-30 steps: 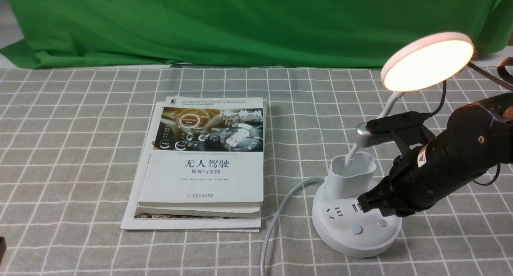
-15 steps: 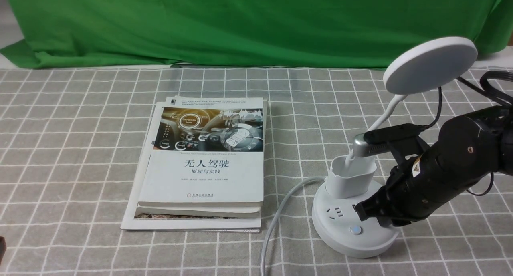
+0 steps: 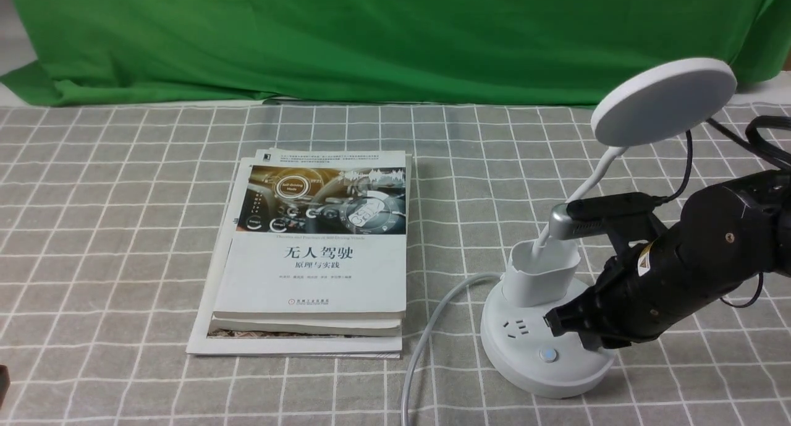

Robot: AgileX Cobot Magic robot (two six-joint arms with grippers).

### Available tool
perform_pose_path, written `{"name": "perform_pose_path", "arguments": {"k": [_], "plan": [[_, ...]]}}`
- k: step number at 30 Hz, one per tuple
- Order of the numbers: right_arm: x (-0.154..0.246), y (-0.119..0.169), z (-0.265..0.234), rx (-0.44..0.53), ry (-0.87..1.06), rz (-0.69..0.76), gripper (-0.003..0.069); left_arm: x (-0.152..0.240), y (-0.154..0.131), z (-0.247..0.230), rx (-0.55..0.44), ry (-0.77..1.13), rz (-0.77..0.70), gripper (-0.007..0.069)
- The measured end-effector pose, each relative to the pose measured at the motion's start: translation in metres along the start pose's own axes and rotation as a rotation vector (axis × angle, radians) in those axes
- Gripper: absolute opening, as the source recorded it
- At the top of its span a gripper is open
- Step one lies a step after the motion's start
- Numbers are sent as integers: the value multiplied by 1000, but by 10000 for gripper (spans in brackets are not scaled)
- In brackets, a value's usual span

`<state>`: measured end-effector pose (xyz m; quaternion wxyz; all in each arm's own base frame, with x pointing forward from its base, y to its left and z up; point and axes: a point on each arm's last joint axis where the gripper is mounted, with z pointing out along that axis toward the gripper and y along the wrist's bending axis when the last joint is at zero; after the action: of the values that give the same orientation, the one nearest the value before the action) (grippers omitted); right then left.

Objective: Turn off the desk lamp on the grey coffee tablecloth by hand.
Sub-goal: 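Press the power button on the lamp base to turn the lamp off with the right gripper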

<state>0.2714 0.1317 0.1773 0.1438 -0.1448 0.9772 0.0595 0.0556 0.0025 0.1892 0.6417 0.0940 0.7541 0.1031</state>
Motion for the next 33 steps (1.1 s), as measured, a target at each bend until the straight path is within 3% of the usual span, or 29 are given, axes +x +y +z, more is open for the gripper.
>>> {"name": "perform_pose_path", "arguments": {"k": [11, 22, 27, 33], "plan": [[5, 0, -19, -4, -23, 0, 90, 0, 0, 0, 0, 0, 1, 19], [14, -20, -101, 30, -274, -24, 90, 0, 0, 0, 0, 0, 0, 19], [22, -2, -87, -80, -270, -58, 81, 0, 0, 0, 0, 0, 0, 19], [26, 1, -57, -86, -214, -45, 29, 0, 0, 0, 0, 0, 0, 19]]}}
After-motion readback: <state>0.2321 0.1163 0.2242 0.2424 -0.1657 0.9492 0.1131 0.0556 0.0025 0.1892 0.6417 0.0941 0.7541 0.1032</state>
